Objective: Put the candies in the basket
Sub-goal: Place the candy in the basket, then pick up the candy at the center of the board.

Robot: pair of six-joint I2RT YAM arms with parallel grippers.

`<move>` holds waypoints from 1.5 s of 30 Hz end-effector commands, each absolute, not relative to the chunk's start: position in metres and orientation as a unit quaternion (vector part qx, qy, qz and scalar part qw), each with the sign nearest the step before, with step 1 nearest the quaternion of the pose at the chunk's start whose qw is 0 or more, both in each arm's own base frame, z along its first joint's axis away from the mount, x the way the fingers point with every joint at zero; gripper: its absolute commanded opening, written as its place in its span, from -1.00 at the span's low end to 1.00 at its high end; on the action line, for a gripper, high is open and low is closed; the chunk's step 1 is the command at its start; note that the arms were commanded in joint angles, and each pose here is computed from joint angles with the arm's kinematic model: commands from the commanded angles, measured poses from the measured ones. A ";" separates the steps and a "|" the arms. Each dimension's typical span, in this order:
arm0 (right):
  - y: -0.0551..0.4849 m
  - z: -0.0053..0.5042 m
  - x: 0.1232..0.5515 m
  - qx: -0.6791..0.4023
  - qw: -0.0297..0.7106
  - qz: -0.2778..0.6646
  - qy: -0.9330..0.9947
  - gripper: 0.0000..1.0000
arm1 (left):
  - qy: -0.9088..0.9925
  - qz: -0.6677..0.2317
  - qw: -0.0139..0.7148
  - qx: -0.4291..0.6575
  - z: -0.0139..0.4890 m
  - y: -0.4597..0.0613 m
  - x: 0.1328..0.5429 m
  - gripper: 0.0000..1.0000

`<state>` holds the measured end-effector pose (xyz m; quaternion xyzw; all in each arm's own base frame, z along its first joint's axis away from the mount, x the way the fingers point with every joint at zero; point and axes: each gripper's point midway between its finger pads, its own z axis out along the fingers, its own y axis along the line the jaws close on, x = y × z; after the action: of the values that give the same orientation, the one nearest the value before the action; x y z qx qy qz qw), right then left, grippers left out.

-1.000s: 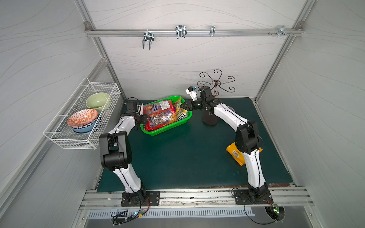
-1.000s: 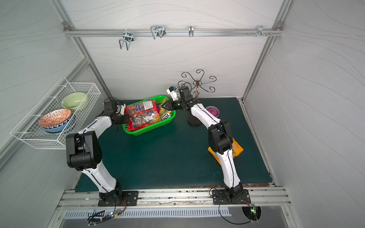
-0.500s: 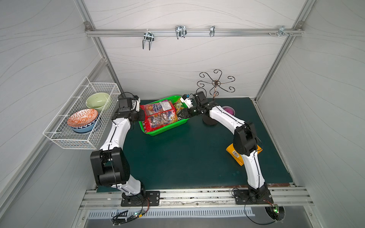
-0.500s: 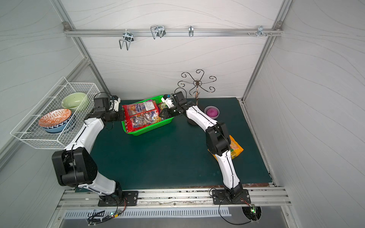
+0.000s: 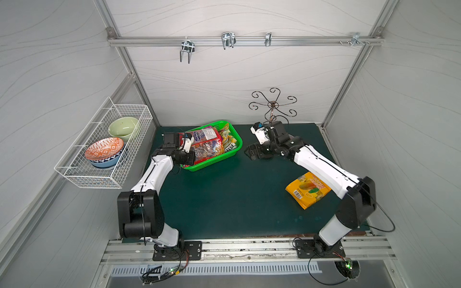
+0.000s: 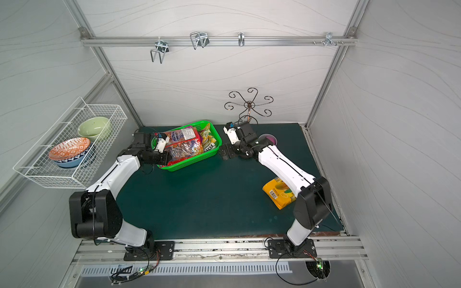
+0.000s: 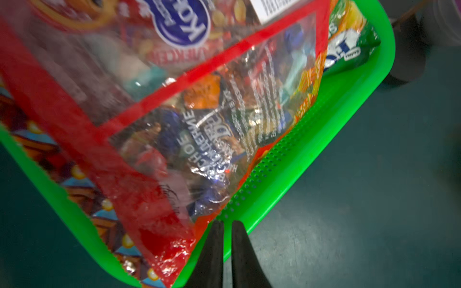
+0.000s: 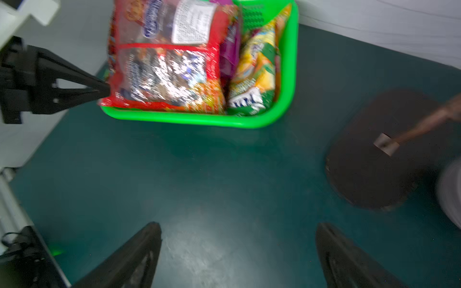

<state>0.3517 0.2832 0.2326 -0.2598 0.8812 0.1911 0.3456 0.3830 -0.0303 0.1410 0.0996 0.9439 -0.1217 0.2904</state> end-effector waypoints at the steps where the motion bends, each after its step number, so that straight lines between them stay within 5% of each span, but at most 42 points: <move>1: 0.216 0.215 0.349 -0.162 0.351 0.099 0.917 0.98 | 0.941 -0.098 0.301 0.117 0.134 -0.024 0.391 -0.77; 9: 0.066 0.158 0.336 0.107 0.254 0.152 0.949 0.98 | 0.947 -0.055 0.290 0.125 0.106 -0.010 0.386 -0.81; 15: -0.026 0.131 0.350 0.267 0.253 0.150 0.918 0.98 | 0.950 -0.018 0.289 0.119 0.094 0.007 0.395 -0.84; 20: -0.067 0.098 0.355 0.319 0.228 0.154 0.907 0.98 | 0.952 -0.015 0.285 0.112 0.096 0.014 0.397 -0.85; 34: 0.031 0.078 0.314 0.226 0.152 0.252 0.929 0.98 | 0.929 -0.151 0.311 0.129 0.186 -0.033 0.384 -0.81; 45: 0.114 0.084 0.250 0.122 0.083 0.270 0.952 0.98 | 0.920 -0.249 0.254 0.164 0.194 -0.097 0.353 -0.79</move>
<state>0.2801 0.1015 0.0869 0.1270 0.9454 0.2697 0.1315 0.3686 -0.0766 0.1888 0.1554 0.9278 -0.1998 0.2740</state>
